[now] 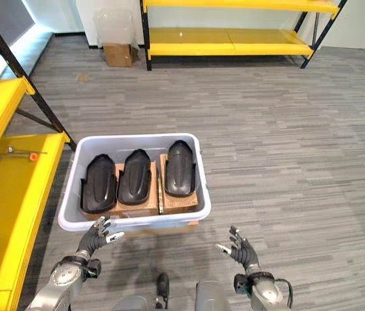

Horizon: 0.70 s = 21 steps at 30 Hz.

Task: Move parts from the plastic box to the shelf.

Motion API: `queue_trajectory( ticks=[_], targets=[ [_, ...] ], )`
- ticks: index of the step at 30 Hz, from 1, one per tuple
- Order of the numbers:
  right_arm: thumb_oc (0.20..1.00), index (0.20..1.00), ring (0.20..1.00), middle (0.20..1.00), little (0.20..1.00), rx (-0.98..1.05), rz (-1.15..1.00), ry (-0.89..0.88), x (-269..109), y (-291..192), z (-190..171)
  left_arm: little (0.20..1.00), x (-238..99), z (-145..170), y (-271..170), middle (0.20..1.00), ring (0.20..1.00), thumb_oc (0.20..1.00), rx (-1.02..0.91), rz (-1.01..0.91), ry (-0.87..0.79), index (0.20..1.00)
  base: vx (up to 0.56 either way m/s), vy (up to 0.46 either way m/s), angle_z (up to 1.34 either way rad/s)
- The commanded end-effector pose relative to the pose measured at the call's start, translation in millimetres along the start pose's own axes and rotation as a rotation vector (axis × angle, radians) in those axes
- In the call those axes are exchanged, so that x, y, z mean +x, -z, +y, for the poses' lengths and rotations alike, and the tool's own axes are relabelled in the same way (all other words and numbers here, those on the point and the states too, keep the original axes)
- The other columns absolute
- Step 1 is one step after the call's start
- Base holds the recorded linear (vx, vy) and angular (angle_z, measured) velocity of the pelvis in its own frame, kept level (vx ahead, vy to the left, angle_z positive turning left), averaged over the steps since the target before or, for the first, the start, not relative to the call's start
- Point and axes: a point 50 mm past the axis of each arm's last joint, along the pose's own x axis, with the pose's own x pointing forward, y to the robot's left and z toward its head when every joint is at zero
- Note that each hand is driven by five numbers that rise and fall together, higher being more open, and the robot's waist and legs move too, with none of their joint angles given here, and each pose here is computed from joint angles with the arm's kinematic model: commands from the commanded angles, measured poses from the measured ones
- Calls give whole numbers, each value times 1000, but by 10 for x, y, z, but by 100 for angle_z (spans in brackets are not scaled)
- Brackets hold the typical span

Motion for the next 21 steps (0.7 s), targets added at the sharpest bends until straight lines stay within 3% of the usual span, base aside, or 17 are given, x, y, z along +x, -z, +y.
queue_trajectory(
  ticks=[1, 10, 21],
  targets=[
    [1000, 1000, 1000, 1000, 1000, -9, -136, 16, 47, -286, -74, 1000, 10, -33, -237, 1000, 1000, 1000, -8, -121, 21, 1000, 145, -46, 16],
    [1000, 1000, 1000, 1000, 1000, -22, -91, 16, -14, -184, -136, 1000, -41, -116, -79, 1000, 1000, 1000, -14, -62, 49, 1000, 84, -97, 7],
    [1000, 1000, 1000, 1000, 1000, -28, -124, 50, 13, -280, -231, 1000, 22, -161, -184, 1000, 1000, 1000, -53, -101, 42, 1000, -85, -85, 22]
  ],
)
